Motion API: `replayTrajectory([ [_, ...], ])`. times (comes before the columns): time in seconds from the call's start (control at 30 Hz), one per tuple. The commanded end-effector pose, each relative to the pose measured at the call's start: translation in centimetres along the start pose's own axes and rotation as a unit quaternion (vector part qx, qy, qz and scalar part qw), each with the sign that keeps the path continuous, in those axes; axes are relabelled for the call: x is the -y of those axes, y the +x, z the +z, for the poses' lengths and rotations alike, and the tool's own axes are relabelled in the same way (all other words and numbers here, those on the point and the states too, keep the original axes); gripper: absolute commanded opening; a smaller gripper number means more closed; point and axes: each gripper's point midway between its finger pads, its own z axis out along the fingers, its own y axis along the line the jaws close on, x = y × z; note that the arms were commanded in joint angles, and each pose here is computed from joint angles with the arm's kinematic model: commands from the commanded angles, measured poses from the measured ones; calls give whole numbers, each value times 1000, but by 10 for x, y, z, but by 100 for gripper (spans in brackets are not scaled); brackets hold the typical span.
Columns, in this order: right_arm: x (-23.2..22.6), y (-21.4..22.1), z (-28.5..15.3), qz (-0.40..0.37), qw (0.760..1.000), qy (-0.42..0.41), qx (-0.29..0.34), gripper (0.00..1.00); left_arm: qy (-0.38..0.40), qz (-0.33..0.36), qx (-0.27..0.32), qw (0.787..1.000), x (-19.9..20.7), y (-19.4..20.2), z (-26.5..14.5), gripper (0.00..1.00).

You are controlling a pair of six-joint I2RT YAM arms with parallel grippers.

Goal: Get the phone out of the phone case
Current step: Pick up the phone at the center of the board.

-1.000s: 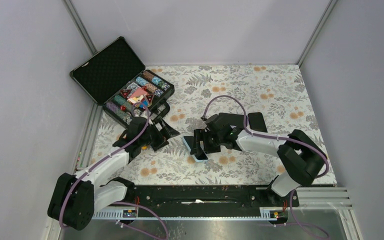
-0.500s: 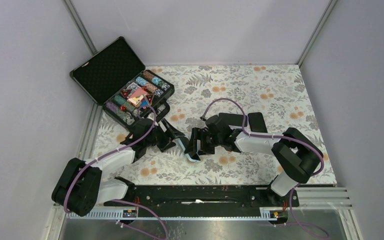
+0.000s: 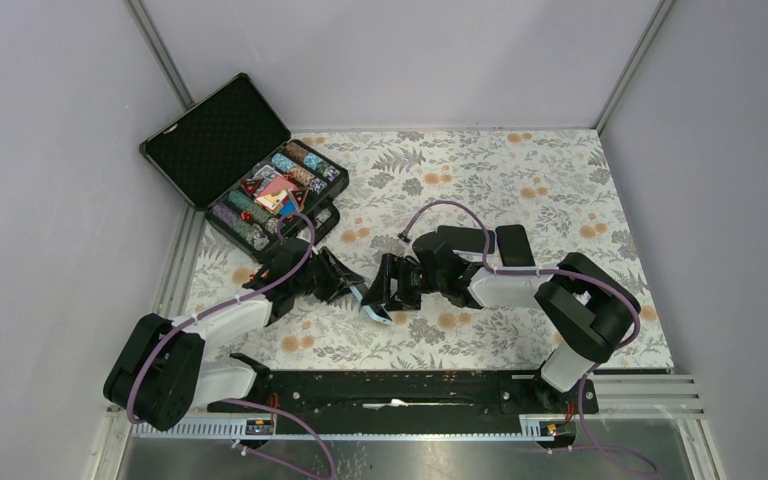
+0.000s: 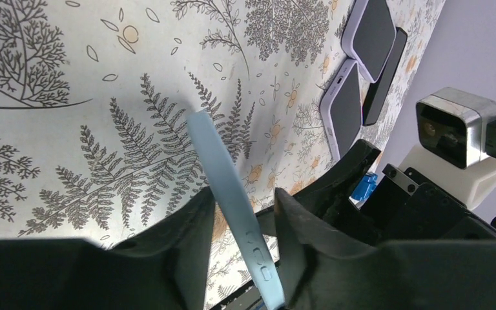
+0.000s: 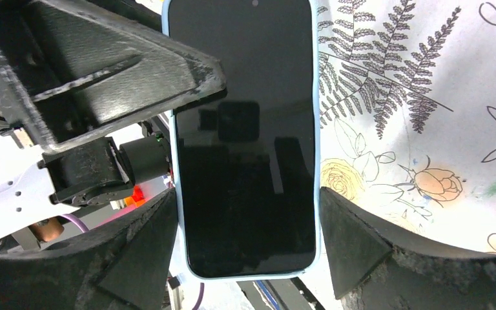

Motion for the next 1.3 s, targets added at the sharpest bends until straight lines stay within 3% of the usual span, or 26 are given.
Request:
replayTrajectory([
  [0.0, -32, -17, -6, -52, 997, -45, 23, 55, 38, 23, 29, 999, 31, -16, -6, 32],
  [0.23, -34, -19, -10, -84, 995, -40, 25, 55, 49, 36, 27, 998, 40, -18, -8, 0],
  [0.33, -30, -21, -14, -99, 994, -22, 28, 61, 66, 50, 43, 996, 50, -22, -13, 0],
  [0.53, -32, -25, -31, -132, 990, 0, 46, 93, 119, 114, 80, 983, 84, -35, -33, 0],
  [0.7, -48, -32, -51, -161, 984, -10, 75, 99, 151, 176, 105, 967, 113, -44, -53, 0],
  [0.8, -60, -35, -62, -169, 981, -22, 93, 100, 214, 225, 101, 945, 145, -38, -71, 0],
  [0.87, -66, -37, -69, -155, 982, -25, 106, 100, 279, 270, 77, 918, 172, -24, -90, 0],
  [0.97, -93, -35, -85, -149, 977, -85, 126, 100, 316, 310, 66, 894, 194, -16, -110, 0],
  [1.13, -134, -34, -112, -190, 953, -175, 158, 99, 359, 344, 65, 865, 224, -13, -133, 0],
  [1.27, -149, -34, -121, -213, 940, -205, 170, 92, 443, 359, 20, 821, 250, 8, -160, 0],
])
